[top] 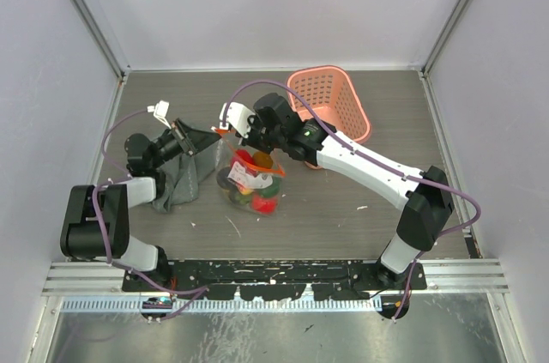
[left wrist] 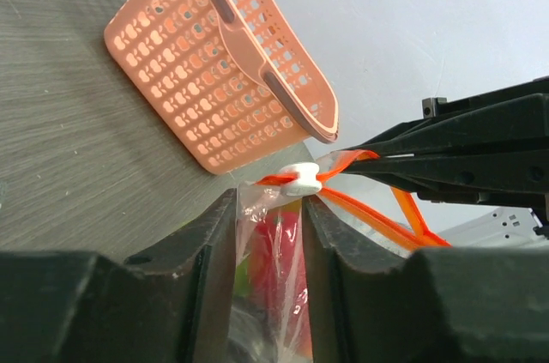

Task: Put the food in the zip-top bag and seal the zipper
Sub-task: Zip the zipper food storage bag at the center of the board.

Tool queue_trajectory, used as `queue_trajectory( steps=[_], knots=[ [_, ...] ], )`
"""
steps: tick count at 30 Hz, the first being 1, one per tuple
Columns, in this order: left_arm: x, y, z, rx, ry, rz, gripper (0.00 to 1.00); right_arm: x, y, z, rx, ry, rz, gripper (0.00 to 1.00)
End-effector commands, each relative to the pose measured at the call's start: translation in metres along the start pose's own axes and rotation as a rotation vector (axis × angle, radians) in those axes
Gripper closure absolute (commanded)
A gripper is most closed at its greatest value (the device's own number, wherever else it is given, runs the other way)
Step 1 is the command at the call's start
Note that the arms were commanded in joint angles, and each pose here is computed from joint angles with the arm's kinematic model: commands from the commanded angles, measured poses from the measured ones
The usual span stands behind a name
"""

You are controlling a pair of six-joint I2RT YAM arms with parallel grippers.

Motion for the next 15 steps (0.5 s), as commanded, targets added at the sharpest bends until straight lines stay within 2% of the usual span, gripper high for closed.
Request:
queue_trajectory(
  steps=[1,7,15],
  knots=[
    [0.000,0.002,-0.021,0.095,0.089,0.011,0.69,-0.022,-0.030,-0.025,-0.024,0.078,-0.103,0.99],
    [-0.005,0.004,-0.034,0.108,0.101,-0.006,0.96,-0.030,-0.026,-0.028,-0.025,0.107,-0.084,0.99],
    [-0.015,0.007,-0.046,0.142,0.039,-0.063,1.00,-0.045,-0.016,-0.033,-0.009,0.119,-0.058,0.93]
  ],
)
Point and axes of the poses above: each gripper's point midway between its finger pads, its own x axis out along the fingers, its own z axis along the line the jaws close on, y = z × x, the point moved 3 cm from there along -x, back along the fingers, and after that the axes turned 14 degrees about -x, right-handed, at the moved point
